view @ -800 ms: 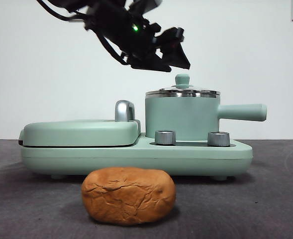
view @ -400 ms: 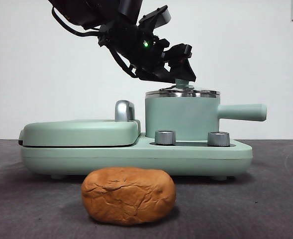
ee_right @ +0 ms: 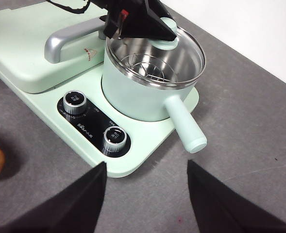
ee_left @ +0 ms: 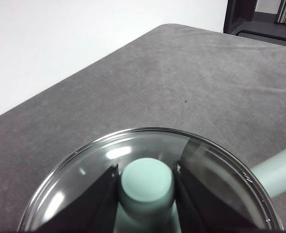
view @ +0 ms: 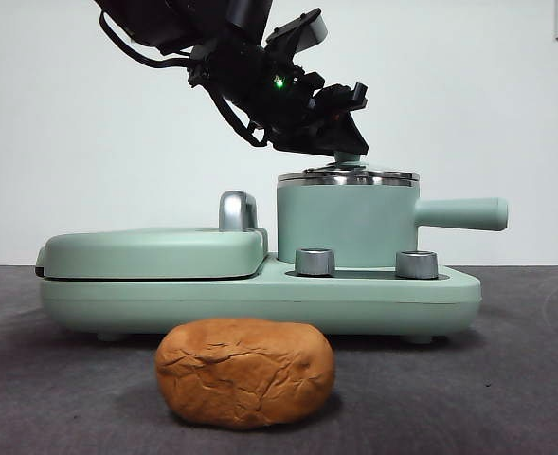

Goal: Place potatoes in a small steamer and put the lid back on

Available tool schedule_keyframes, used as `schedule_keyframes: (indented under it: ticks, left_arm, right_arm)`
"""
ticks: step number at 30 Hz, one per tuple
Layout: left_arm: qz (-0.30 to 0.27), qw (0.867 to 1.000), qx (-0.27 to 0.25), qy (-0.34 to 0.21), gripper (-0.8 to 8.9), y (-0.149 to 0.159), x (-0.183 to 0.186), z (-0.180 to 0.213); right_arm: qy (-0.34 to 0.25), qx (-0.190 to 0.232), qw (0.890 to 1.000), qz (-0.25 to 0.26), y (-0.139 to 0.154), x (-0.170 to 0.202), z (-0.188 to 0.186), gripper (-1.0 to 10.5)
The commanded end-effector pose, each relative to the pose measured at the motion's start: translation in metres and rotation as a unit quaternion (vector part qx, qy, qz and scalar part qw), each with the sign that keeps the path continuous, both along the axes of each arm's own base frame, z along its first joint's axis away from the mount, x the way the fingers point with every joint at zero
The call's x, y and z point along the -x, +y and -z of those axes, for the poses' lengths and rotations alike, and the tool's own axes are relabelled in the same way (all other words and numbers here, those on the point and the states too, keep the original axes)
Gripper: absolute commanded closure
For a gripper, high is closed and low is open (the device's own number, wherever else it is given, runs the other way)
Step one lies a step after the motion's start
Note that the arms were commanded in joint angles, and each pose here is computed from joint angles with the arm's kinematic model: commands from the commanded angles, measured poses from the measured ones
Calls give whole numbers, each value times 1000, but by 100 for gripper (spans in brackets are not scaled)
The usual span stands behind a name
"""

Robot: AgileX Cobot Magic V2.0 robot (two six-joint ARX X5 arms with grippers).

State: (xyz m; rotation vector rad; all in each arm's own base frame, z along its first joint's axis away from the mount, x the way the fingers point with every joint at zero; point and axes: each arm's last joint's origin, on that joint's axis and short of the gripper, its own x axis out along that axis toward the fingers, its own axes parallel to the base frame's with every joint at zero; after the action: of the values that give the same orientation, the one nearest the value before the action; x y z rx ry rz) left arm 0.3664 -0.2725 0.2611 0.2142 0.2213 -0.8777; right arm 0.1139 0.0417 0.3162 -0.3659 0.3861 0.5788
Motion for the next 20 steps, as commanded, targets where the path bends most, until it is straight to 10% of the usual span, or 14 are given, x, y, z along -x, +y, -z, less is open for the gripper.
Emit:
schedule_keyframes:
  ticks: [1,20]
  left_arm:
    - [0,1000,3,-2,760,-6,-4,1]
    - [-14,1000,-2,-7,808,-5,-4,-42]
  right_arm:
    - [-2,-14,1000,5,1,0,-6,684]
    - [-1,-16,1000,5,1,0,-6,684]
